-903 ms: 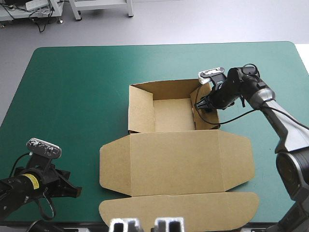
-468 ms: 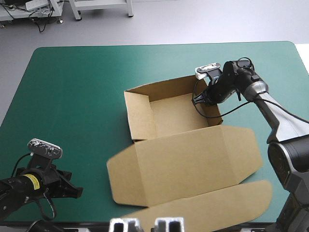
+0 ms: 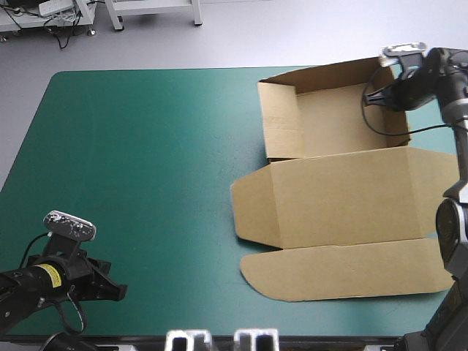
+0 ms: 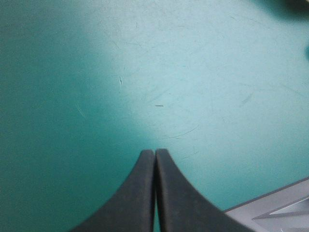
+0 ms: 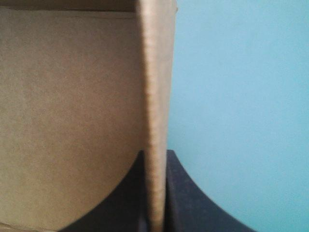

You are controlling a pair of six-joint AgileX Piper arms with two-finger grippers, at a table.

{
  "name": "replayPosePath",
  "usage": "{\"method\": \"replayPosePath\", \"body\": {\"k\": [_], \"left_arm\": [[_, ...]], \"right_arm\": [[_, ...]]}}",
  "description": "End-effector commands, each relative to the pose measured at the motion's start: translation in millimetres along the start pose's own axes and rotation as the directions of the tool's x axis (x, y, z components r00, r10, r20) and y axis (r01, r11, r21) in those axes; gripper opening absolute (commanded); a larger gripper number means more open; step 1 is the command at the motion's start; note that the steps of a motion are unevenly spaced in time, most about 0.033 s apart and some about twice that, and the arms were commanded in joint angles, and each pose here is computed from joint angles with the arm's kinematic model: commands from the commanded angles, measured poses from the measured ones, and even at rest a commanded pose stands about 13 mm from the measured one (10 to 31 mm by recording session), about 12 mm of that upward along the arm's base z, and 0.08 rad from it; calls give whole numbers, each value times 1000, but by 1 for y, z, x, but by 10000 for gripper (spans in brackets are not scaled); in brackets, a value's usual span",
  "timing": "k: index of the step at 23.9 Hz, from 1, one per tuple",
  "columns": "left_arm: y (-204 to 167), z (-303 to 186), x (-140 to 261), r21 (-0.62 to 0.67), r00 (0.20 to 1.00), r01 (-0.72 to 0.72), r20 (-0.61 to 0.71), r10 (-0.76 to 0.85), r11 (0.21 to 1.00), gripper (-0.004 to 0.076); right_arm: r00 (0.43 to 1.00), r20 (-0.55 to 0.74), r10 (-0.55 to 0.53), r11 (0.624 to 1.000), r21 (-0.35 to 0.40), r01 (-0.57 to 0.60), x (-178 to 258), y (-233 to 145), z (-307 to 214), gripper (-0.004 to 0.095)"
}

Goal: Fold the box

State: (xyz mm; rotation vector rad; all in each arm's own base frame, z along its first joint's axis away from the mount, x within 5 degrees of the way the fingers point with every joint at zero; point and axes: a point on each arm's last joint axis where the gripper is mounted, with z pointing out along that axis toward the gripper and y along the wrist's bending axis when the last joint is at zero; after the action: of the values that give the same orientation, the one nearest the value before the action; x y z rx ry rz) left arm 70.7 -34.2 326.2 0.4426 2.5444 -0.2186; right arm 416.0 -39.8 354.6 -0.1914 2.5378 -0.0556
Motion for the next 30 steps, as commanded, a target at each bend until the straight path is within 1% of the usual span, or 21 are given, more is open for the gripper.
{"method": "replayPosePath", "body": {"k": [1, 3, 8, 12, 15, 16, 17, 18, 19, 20, 21, 22, 23, 24, 25, 26, 27, 28, 29, 30], "left_arm": [[-3, -5, -3, 25, 1000, 14, 14, -14, 1000, -10], [-3, -5, -5, 26, 999, 14, 31, -15, 1000, -10], [-3, -6, -9, 31, 997, 14, 78, -16, 999, -10], [-3, -6, -11, 32, 995, 14, 97, -17, 999, -10], [-3, -6, -12, 30, 994, 12, 111, -15, 999, -10], [-2, -6, -13, 23, 992, 10, 125, -12, 1000, -10], [-2, -6, -14, 20, 991, 8, 134, -11, 1000, -10], [-1, -6, -14, 14, 990, 6, 140, -8, 1000, -10], [-1, -6, -14, 14, 990, 6, 140, -8, 1000, -10], [-1, -6, -14, 14, 990, 6, 140, -8, 1000, -10], [-1, -6, -14, 14, 990, 6, 140, -8, 1000, -10], [-1, -6, -14, 14, 990, 9, 140, -11, 1000, -10], [-1, -6, -14, 14, 990, 7, 139, -9, 1000, -10], [-1, -6, -14, 14, 990, 12, 138, -14, 1000, -10], [-1, -6, -14, 14, 990, 12, 138, -14, 1000, -10], [-1, -6, -14, 14, 990, 12, 138, -14, 1000, -10], [-1, -6, -14, 14, 990, 12, 138, -14, 1000, -10], [-1, -6, -14, 14, 990, 12, 138, -14, 1000, -10], [-1, -6, -15, 15, 990, 12, 143, -14, 1000, -10], [-2, -6, -15, 15, 989, 12, 146, -14, 1000, -10]], "right_arm": [[993, 80, 90, 992, 86, -97, 3, -47, -25, -19], [989, 61, 138, 983, 113, -144, 12, -71, -17, -19], [975, 15, 224, 963, 150, -223, 30, -110, 3, -20], [964, -8, 268, 954, 146, -263, 39, -124, 18, -20], [960, -17, 281, 951, 143, -276, 42, -129, 24, -18], [961, -25, 275, 951, 154, -268, 44, -130, 27, -4], [963, -32, 267, 953, 157, -259, 44, -131, 30, 26], [968, -39, 247, 959, 155, -238, 45, -131, 32, 135], [970, -34, 241, 959, 162, -233, 44, -132, 33, 223], [969, -12, 247, 953, 184, -240, 43, -134, 33, 432], [967, -5, 253, 949, 194, -247, 43, -135, 33, 539], [969, -3, 246, 947, 215, -240, 43, -137, 31, 706], [967, -1, 254, 940, 236, -247, 41, -139, 27, 801], [965, 11, 261, 934, 251, -256, 38, -141, 20, 831], [961, 35, 273, 926, 262, -272, 33, -141, 9, 836], [959, 59, 276, 923, 262, -281, 27, -140, -5, 833], [955, 103, 278, 924, 244, -295, 18, -137, -24, 832], [948, 137, 287, 927, 208, -311, 11, -132, -41, 832], [937, 183, 297, 933, 153, -326, 4, -123, -65, 832], [929, 206, 306, 940, 92, -330, 0, -115, -78, 828]]}}
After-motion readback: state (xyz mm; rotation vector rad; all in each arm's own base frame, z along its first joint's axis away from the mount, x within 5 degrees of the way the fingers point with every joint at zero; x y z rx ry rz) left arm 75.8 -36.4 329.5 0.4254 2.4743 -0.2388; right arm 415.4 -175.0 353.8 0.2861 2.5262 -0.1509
